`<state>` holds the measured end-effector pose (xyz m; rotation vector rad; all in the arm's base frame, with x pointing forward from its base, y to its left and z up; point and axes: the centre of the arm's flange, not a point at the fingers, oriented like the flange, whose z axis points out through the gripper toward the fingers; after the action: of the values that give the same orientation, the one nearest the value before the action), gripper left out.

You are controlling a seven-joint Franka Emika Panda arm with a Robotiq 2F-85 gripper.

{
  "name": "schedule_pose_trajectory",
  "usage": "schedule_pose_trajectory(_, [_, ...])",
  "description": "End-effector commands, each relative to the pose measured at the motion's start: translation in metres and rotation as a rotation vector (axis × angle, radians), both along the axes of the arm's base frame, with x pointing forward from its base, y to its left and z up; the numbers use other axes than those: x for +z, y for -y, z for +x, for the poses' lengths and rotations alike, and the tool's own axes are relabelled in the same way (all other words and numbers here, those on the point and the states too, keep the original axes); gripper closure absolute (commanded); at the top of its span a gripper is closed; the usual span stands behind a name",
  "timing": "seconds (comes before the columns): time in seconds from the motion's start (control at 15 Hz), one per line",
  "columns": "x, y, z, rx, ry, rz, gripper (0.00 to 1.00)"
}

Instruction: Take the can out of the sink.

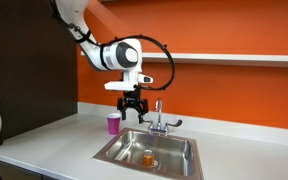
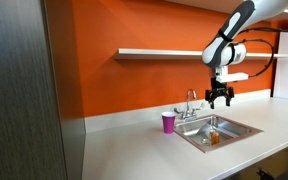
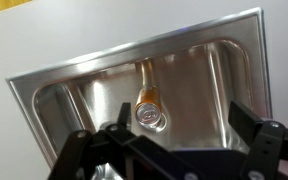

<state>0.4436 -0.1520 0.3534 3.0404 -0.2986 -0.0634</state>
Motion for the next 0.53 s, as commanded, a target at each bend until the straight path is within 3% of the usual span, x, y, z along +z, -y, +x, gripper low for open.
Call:
schedule_pose_trajectory(0.0, [-0.025,0.019,0.018,-0.023,0.026,0.001,0.0])
schedule_pose_trajectory(0.47, [-0.078,0.03,0.027,-0.042,0.065,0.007,0.0])
